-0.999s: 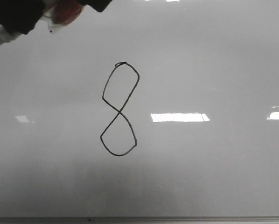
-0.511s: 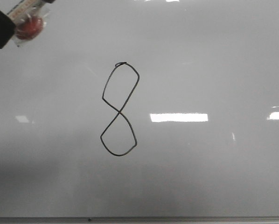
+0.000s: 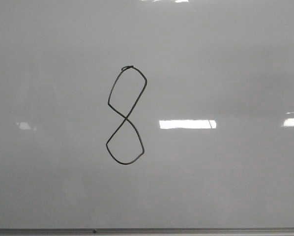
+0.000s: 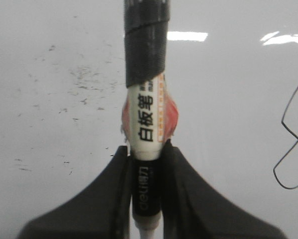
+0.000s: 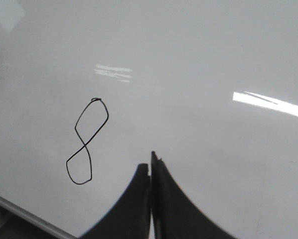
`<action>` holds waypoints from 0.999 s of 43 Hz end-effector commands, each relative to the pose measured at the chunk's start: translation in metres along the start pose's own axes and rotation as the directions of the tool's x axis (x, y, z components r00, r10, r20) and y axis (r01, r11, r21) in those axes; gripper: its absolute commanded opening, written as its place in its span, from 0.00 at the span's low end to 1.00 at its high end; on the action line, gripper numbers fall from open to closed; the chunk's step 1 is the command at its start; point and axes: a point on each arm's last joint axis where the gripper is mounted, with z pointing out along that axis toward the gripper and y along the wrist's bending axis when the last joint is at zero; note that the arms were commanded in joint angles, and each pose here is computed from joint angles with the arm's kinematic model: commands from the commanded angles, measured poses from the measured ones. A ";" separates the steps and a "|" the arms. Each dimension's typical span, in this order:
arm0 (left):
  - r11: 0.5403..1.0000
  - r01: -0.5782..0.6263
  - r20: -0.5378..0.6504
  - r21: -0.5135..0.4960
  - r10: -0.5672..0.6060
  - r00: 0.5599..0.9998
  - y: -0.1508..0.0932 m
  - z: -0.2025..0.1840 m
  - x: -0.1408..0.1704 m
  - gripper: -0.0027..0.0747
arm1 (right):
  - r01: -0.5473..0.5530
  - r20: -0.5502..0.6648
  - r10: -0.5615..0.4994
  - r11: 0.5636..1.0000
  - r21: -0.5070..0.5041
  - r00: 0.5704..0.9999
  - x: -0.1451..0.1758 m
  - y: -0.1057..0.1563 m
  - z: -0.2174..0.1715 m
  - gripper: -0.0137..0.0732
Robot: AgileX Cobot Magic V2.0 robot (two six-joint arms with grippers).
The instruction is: Write number 8 on whiteboard
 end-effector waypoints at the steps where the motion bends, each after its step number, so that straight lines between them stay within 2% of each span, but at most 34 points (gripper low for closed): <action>1: 0.996 0.065 0.133 -0.061 -0.057 0.990 0.006 -0.007 -0.005 0.01 | -0.028 0.161 0.019 0.998 0.056 0.987 -0.004 -0.002 -0.014 0.09; 8: 0.994 0.072 0.153 -0.078 -0.060 0.986 0.008 -0.009 0.001 0.01 | -0.021 0.241 0.004 0.997 0.068 0.970 0.003 0.000 -0.027 0.09; 16: 0.989 0.122 0.113 -0.080 -0.112 0.987 0.010 0.001 0.003 0.01 | -0.021 0.235 0.005 0.998 0.065 0.972 0.004 0.000 -0.027 0.09; 25: 0.976 0.154 0.112 -0.155 -0.137 0.984 0.020 0.021 -0.003 0.01 | -0.019 0.224 0.006 0.998 0.060 0.974 0.005 0.000 -0.026 0.09; 37: 0.968 0.152 0.069 -0.202 -0.141 0.988 0.028 0.054 -0.020 0.01 | -0.016 0.186 0.008 0.999 0.041 0.983 0.009 0.002 -0.025 0.09; 43: 0.973 0.097 0.019 -0.210 -0.095 0.995 0.029 0.077 -0.026 0.01 | -0.016 0.186 0.008 0.999 0.041 0.983 0.009 0.002 -0.025 0.09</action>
